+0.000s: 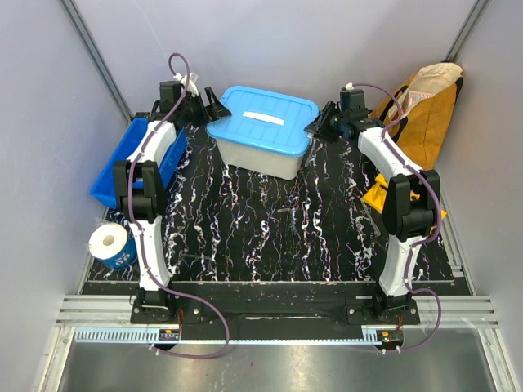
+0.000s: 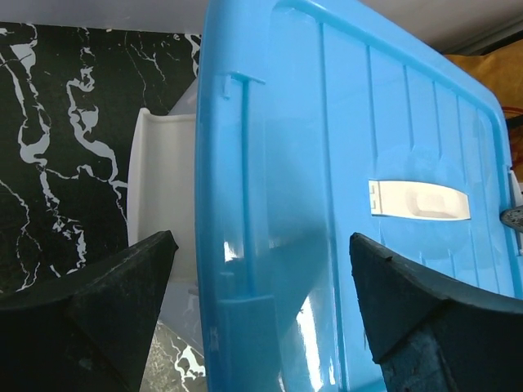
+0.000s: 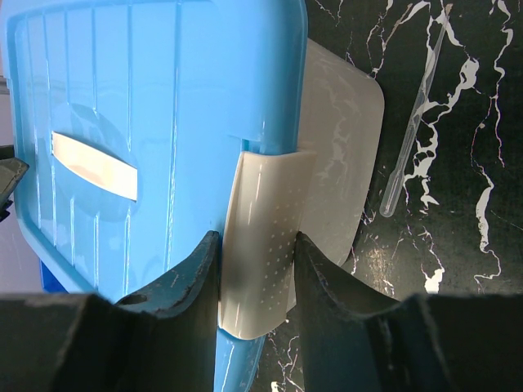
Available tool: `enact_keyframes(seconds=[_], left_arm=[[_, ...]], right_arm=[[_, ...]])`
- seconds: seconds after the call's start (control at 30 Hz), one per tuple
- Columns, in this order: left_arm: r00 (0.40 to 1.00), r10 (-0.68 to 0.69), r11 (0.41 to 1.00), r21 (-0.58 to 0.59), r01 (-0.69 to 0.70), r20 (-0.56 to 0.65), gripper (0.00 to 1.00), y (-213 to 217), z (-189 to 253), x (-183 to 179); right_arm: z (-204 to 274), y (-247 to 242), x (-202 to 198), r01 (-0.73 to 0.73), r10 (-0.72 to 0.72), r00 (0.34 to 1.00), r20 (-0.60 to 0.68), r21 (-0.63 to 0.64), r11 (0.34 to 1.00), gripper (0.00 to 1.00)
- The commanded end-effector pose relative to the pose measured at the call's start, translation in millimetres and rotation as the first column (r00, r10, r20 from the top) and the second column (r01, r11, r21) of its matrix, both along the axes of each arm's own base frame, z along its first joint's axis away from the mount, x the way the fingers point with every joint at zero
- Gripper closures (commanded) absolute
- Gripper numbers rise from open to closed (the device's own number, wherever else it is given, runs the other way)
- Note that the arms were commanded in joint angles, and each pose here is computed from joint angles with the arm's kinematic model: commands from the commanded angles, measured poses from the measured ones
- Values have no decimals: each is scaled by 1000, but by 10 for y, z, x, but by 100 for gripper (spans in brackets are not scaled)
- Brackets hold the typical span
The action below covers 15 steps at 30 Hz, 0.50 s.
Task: Organize the chemistry lab equipment
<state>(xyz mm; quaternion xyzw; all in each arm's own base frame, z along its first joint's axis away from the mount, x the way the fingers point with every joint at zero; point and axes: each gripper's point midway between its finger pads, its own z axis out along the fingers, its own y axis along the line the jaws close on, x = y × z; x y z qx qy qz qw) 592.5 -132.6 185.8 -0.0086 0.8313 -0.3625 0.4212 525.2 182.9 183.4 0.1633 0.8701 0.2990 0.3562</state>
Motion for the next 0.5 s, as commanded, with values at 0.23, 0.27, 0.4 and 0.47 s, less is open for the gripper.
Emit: enact_keyframes(seconds=[0.23,0.27,0.4,0.47], left_arm=[[996,76,987,138,-80,38,6,246,226,-11],[997,66,989,128,-70,30,6,231,196,-12],[998,65,990,123,-65,2,5,222,67,-9],[998,62,990,124,-63,9,5,235,80,-18]], right_arm=[[-103,-54,79,-21,21,1000,9,-48,999,74],[-97,-50,84,-20,21,1000,9,-44,999,74],[-102,-48,94,-21,21,1000,10,-45,999,74],[-92,-48,103,-23,24,1000,15,-48,999,74]])
